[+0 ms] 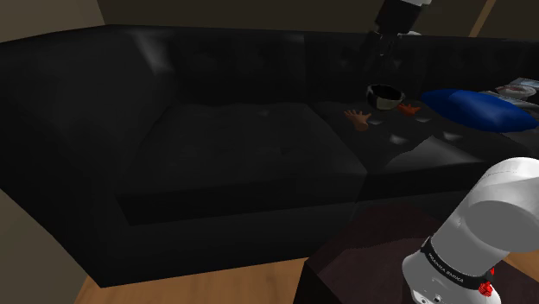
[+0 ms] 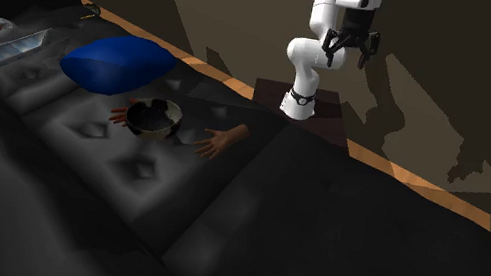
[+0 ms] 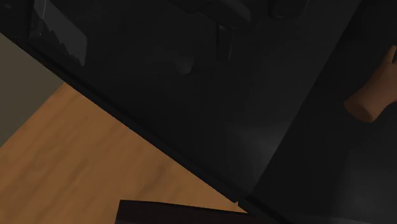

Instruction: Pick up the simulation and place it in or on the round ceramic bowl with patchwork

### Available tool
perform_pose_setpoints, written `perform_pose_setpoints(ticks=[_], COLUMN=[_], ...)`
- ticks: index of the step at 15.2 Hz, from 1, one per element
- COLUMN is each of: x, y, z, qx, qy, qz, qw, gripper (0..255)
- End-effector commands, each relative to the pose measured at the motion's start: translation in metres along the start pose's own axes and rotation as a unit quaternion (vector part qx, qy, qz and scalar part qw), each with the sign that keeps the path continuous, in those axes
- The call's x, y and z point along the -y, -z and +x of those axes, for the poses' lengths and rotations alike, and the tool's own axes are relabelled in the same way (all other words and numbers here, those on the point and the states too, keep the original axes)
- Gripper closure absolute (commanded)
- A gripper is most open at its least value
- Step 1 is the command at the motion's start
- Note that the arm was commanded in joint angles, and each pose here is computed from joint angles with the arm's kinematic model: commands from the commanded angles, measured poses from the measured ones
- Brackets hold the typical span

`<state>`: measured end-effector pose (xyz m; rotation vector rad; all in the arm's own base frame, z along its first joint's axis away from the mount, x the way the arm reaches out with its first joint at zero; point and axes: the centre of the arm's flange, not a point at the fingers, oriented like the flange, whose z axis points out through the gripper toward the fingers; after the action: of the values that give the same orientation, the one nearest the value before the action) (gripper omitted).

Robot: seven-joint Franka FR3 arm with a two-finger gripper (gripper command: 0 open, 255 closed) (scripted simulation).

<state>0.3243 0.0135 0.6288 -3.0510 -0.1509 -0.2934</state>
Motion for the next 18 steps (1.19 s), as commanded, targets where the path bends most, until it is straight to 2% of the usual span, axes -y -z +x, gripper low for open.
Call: perform_pose_setpoints(ticks=[1,5,9,13,18], x=[0.000,-0.031,-0.065,-0.103,-0.153], y=[0.000,-0.031,-0.061,-0.091,-0.126], z=[0.000,0.027,0.051,0.069,0.086], qx=[0.000,0.007,0.015,0.022,0.031], qy=[0.000,-0.058,-0.115,-0.172,-0.242], qz=[0.000,-0.014,-0.028,-0.043,-0.060], qw=[1.0000,0.9982,0.9929,0.9840,0.9679], gripper=[0,0,0,0,0])
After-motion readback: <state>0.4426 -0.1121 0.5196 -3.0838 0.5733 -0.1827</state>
